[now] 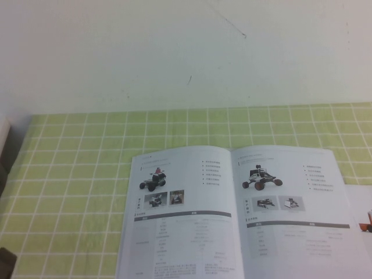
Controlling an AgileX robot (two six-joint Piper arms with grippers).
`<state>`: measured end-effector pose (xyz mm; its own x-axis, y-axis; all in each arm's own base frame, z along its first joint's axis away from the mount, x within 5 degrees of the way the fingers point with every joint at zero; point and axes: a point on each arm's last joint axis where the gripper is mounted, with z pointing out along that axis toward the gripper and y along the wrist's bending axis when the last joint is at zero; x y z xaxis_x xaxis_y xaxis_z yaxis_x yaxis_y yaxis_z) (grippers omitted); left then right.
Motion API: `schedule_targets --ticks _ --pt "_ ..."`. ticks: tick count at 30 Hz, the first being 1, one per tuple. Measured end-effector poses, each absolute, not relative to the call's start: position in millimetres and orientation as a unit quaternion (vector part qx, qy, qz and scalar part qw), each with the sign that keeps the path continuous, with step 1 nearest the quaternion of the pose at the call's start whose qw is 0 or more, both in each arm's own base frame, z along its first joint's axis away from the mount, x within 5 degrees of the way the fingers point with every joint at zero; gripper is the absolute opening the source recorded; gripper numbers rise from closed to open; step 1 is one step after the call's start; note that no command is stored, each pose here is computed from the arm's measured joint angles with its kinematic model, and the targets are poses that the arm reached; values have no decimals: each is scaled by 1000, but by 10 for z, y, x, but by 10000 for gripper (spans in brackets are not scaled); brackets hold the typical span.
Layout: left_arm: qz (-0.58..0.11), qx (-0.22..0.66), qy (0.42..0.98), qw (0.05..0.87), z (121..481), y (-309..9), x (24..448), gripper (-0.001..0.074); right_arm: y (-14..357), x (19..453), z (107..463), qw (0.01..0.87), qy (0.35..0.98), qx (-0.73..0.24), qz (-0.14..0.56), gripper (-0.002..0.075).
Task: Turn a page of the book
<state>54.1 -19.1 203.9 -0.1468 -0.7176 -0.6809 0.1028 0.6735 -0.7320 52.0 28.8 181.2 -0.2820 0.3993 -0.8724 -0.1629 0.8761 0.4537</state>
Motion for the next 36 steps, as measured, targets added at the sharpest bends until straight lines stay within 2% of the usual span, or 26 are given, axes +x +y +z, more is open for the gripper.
schedule_targets --ticks 2,5,8,12,18,24,29,36 --pt "-303 -123 706 628 2264 -280 503 -4 289 520 1811 595 766 73 234 -4" --pt "-260 -26 738 623 2653 -345 549 -4 288 537 1798 585 774 70 230 -4" --pt "-228 38 782 579 2941 -372 723 -4 309 560 1798 579 781 50 230 -4" --pt "-216 102 823 515 3139 -412 1033 -4 376 564 1816 574 784 -6 237 -4" --pt "-193 202 857 432 3165 -574 1521 -4 435 567 2218 577 783 -109 206 -4" --pt "-179 268 870 374 3103 -893 1898 -4 381 596 2632 618 748 -232 69 -4" --pt "-191 305 856 371 2961 -1307 2103 -4 354 618 2751 653 726 -207 60 -4" --pt "-212 301 870 327 2440 -1826 2319 -4 336 741 2641 598 769 -217 65 -4"
